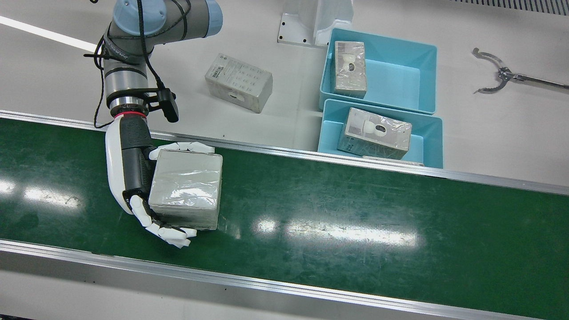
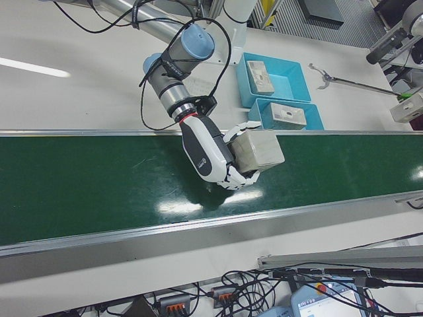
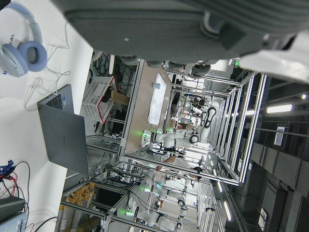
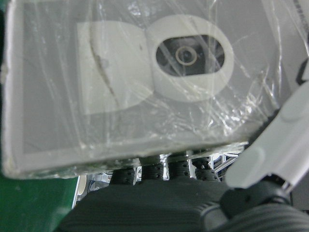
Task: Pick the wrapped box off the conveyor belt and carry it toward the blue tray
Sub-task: 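Close the right hand's fingers around the white wrapped box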
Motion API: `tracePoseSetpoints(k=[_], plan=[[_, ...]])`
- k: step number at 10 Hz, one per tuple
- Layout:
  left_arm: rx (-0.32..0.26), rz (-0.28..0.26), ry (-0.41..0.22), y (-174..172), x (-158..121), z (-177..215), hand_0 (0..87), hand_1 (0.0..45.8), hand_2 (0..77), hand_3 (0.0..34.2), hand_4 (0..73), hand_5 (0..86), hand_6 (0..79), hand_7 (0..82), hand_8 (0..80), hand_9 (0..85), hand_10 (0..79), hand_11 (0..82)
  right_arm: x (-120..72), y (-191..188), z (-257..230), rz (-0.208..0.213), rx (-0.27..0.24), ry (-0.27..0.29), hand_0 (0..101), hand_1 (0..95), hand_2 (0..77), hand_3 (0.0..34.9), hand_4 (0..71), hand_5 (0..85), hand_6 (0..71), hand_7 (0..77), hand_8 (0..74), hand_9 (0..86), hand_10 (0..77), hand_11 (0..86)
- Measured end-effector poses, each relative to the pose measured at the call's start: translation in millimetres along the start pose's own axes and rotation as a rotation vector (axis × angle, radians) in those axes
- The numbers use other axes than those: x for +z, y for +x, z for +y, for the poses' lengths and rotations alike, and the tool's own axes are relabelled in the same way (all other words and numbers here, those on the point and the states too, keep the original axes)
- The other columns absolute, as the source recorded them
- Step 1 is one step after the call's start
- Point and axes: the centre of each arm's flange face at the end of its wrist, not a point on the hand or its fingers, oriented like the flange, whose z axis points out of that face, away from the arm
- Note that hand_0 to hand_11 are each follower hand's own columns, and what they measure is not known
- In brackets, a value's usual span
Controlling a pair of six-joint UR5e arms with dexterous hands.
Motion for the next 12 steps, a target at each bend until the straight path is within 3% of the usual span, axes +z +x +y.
tracePoseSetpoints(k=[1, 2, 3, 4, 5, 6, 7, 8, 9, 10, 11, 12], plan=[[0.0, 0.0, 0.0, 0.0, 0.0, 0.0, 0.0, 0.0, 1.1, 0.0, 0.0, 1.1, 0.0, 0.0, 0.0, 0.0, 0.0, 0.0, 1.1, 0.4, 3.8, -0.001, 0.002, -0.005, 39, 0.0, 28.4, 0.0, 18.5, 49.6, 31.1, 37.6, 39.3, 41.5, 33.3, 39.3], [0.0, 0.0, 0.0, 0.0, 0.0, 0.0, 0.0, 0.0, 1.1, 0.0, 0.0, 1.1, 0.0, 0.0, 0.0, 0.0, 0.0, 0.0, 2.9, 0.4, 9.6, -0.003, 0.004, -0.013, 40, 0.0, 30.5, 0.6, 20.2, 51.3, 33.8, 38.7, 43.6, 43.1, 33.3, 39.3], [0.0, 0.0, 0.0, 0.0, 0.0, 0.0, 0.0, 0.0, 1.1, 0.0, 0.0, 1.1, 0.0, 0.0, 0.0, 0.0, 0.0, 0.0, 5.0, 0.2, 15.9, -0.005, 0.006, -0.021, 40, 0.0, 30.5, 0.6, 20.2, 51.3, 33.8, 38.7, 43.6, 43.1, 38.2, 42.0], [0.0, 0.0, 0.0, 0.0, 0.0, 0.0, 0.0, 0.0, 1.1, 0.0, 0.0, 1.1, 0.0, 0.0, 0.0, 0.0, 0.0, 0.0, 8.2, 0.3, 24.7, -0.008, 0.01, -0.034, 41, 0.5, 28.4, 0.0, 21.8, 54.5, 37.6, 43.1, 49.6, 48.5, 46.9, 50.7], [0.0, 0.0, 0.0, 0.0, 0.0, 0.0, 0.0, 0.0, 0.5, 0.0, 0.0, 1.1, 0.0, 0.0, 0.0, 0.0, 0.0, 0.0, 11.2, 3.1, 37.5, -0.007, 0.016, -0.053, 41, 0.5, 28.4, 0.0, 21.8, 54.5, 37.6, 43.1, 49.6, 48.5, 46.9, 50.7], [0.0, 0.0, 0.0, 0.0, 0.0, 0.0, 0.0, 0.0, 0.5, 0.0, 0.0, 1.1, 0.0, 0.0, 0.0, 0.0, 0.0, 0.0, 13.4, 9.6, 55.8, -0.004, 0.023, -0.081, 40, 0.0, 30.5, 0.0, 21.8, 59.5, 42.0, 46.9, 56.7, 57.3, 57.8, 63.3], [0.0, 0.0, 0.0, 0.0, 0.0, 0.0, 0.0, 0.0, 0.5, 0.0, 0.0, 1.1, 0.0, 0.0, 0.0, 0.0, 0.0, 0.0, 14.6, 18.1, 76.2, -0.003, 0.033, -0.11, 40, 0.0, 32.2, 0.0, 21.8, 61.6, 43.1, 49.1, 60.0, 61.6, 63.3, 69.8], [0.0, 0.0, 0.0, 0.0, 0.0, 0.0, 0.0, 0.0, 1.1, 0.0, 0.0, 1.1, 0.0, 0.0, 0.0, 0.0, 0.0, 0.0, 13.7, 30.3, 98.1, -0.003, 0.047, -0.138, 40, 0.0, 32.2, 0.0, 21.8, 61.6, 43.1, 49.1, 60.0, 61.6, 63.3, 69.8], [0.0, 0.0, 0.0, 0.0, 0.0, 0.0, 0.0, 0.0, 0.5, 0.0, 0.0, 1.1, 0.0, 0.0, 0.0, 0.0, 0.0, 0.0, 9.6, 46.2, 122.5, -0.002, 0.061, -0.168, 40, 0.0, 32.2, 0.0, 21.3, 67.1, 43.6, 54.5, 67.6, 71.4, 69.8, 66.0], [0.0, 0.0, 0.0, 0.0, 0.0, 0.0, 0.0, 0.0, 1.1, 0.0, 0.0, 1.1, 0.0, 0.0, 0.0, 0.0, 0.5, 0.0, 2.1, 62.1, 145.2, -0.002, 0.071, -0.194, 41, 0.0, 32.2, 0.0, 20.7, 69.3, 43.6, 57.8, 70.4, 72.0, 69.8, 70.4], [0.0, 0.0, 0.0, 0.0, 0.0, 0.0, 0.0, 0.0, 1.1, 0.0, 0.0, 1.1, 0.0, 0.0, 0.0, 0.0, 0.5, 0.0, -7.4, 78.1, 167.0, 0.0, 0.081, -0.219, 41, 0.0, 38.7, 0.0, 20.7, 69.8, 43.6, 60.0, 70.9, 72.0, 69.8, 70.9], [0.0, 0.0, 0.0, 0.0, 0.0, 0.0, 0.0, 0.0, 0.5, 0.0, 0.0, 1.1, 0.0, 0.0, 0.0, 0.0, 0.0, 0.0, -17.1, 93.4, 186.7, 0.007, 0.09, -0.24, 41, 0.0, 38.7, 0.0, 20.7, 69.8, 43.1, 62.2, 69.8, 72.5, 67.6, 70.4]])
